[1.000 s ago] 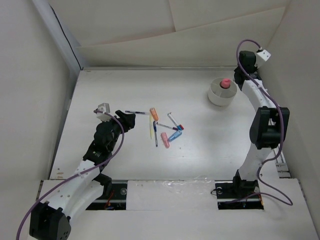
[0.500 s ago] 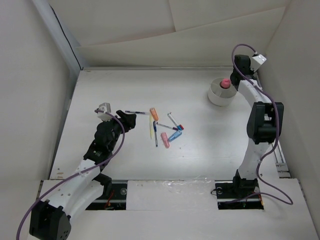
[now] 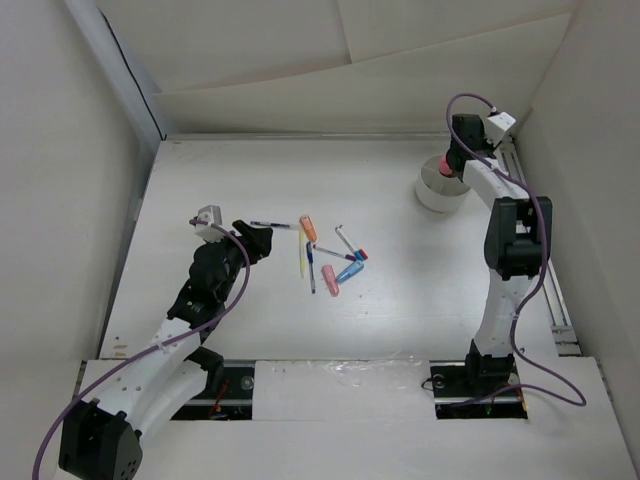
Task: Sort the stationery into containers
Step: Place the stationery in the storage box, then pick up the stationery from the center of the board.
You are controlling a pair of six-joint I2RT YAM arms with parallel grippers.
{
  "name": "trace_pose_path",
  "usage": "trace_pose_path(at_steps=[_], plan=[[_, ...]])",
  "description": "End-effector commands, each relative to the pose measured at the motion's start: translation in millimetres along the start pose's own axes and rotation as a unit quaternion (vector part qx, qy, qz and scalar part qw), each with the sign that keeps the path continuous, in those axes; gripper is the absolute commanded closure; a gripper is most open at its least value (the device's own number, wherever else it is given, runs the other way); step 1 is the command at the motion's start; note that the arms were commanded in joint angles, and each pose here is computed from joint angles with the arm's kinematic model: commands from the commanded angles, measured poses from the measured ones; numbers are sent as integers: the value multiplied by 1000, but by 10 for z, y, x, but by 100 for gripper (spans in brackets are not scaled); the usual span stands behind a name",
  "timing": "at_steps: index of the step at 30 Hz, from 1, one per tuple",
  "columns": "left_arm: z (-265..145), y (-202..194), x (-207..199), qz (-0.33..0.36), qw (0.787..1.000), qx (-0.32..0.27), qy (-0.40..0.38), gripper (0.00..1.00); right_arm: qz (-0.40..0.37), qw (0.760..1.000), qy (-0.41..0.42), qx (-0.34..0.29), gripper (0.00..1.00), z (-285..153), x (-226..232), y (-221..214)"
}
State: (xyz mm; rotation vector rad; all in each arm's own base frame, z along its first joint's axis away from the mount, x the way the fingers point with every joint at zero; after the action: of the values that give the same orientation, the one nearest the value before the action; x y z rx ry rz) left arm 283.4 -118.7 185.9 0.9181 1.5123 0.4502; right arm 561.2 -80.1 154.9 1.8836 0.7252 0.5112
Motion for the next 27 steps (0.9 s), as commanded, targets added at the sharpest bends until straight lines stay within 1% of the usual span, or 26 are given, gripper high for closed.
trace_pose_path(at_steps=[1, 2, 8, 10, 11, 14, 17, 19, 21, 22, 23, 25, 26, 27], plan=[[-6, 215, -213, -5, 999, -31, -32, 44, 9, 1000, -5, -26, 76, -125, 66, 187], [-6, 215, -213, -5, 999, -31, -32, 44, 14, 1000, -5, -26, 71, -125, 70, 188], [-6, 215, -213, -5, 999, -31, -32, 44, 33, 999, 7, -27, 60, -269, 11, 278], [-21, 218, -213, -5, 999, -31, -32, 44, 45, 998, 28, -26, 50, -386, 14, 369], [-21, 218, -213, -5, 999, -31, -32, 44, 46, 998, 28, -26, 50, -387, 14, 370], [-24, 207, -228, -9, 999, -28, -35, 44, 62, 997, 49, -21, 44, -453, -15, 443], [-24, 207, -228, -9, 999, -28, -35, 44, 80, 994, 72, -16, 43, -544, -28, 528], [-24, 207, -228, -9, 999, -28, -35, 44, 91, 993, 79, -14, 43, -619, -119, 602], [-24, 207, -228, -9, 999, -28, -35, 44, 96, 992, 82, -20, 49, -713, -184, 666], [-27, 197, -239, -9, 999, -25, -39, 44, 92, 992, 84, -16, 52, -774, -201, 610], [-27, 197, -239, -9, 999, -25, -39, 44, 92, 991, 95, -29, 65, -938, -243, 747], [-27, 197, -239, -9, 999, -25, -39, 44, 86, 985, 143, -40, 80, -1236, -101, 801], [-27, 197, -239, -9, 999, -25, -39, 44, 67, 981, 175, -45, 91, -1440, -94, 801], [-26, 213, -254, -10, 999, -28, -42, 44, 64, 974, 211, -39, 94, -1602, 14, 769]])
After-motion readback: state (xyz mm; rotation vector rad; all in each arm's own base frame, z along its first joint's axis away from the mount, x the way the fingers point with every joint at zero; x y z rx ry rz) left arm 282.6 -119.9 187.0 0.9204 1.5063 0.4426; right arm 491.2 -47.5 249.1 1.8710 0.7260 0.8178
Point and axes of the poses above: each gripper's point midway between its finger pads, its own z axis out along the fingers, its own x axis along the line the jaws close on, y = z × x, the point moved 1 cm from there along -z, back along the fingers, and after that the axes turned 4 degrees about -z, right-handed, at the moved point
